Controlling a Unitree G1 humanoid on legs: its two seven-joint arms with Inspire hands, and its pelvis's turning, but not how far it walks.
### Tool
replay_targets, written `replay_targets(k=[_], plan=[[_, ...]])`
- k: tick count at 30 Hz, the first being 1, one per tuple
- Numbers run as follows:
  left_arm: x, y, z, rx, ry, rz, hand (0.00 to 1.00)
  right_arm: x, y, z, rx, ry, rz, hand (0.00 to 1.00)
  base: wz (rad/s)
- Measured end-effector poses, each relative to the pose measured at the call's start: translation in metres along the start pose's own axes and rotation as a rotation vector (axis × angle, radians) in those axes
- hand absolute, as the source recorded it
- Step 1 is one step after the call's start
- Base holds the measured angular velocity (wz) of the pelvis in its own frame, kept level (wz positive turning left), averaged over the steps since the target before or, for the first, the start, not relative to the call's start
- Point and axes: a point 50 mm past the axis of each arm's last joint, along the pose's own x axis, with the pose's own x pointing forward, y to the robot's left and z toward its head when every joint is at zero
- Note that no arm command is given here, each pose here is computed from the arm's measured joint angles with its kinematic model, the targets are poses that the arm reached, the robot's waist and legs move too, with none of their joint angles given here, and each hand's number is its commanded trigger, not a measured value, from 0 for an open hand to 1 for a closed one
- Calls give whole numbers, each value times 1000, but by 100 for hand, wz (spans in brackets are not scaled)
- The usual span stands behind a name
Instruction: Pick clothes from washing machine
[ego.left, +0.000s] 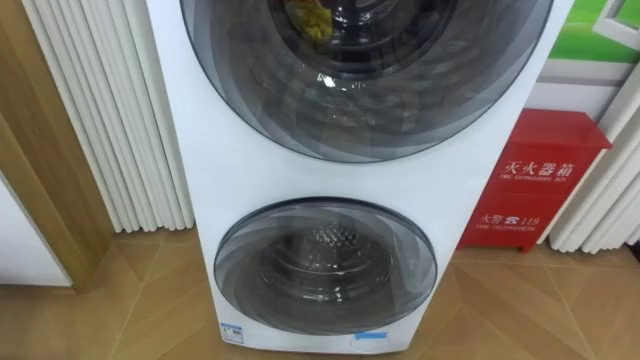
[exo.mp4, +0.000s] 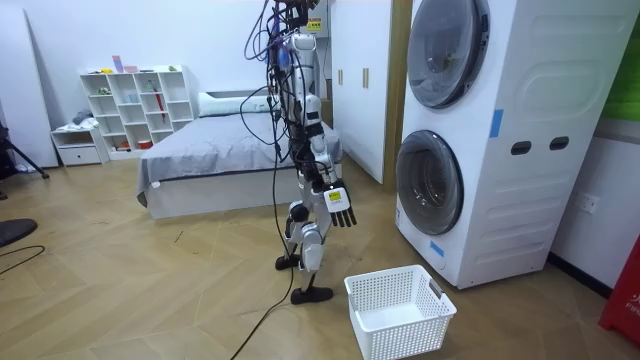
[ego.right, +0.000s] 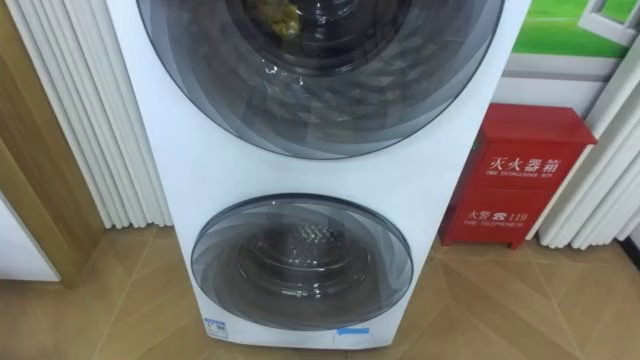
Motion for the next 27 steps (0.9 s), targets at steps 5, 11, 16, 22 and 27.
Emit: replay_targets(k=[5, 11, 16, 22, 27], plan=[[0, 0, 2, 1, -4, 5, 0, 0, 0, 0, 1, 0, 0, 0, 0], [1, 0, 4, 18, -12, 6, 0, 0, -1, -1, 2, 6, -1, 0, 0], [1, -1, 5, 20, -14, -9, 0, -1, -3, -3, 11, 14, 2, 0, 1], [1, -3, 4, 19, -8, -31, 0, 0, -2, -1, 15, 11, 1, 0, 0], [1, -1, 4, 21, -13, -58, 0, 1, -1, 9, 27, -16, -1, 0, 0]])
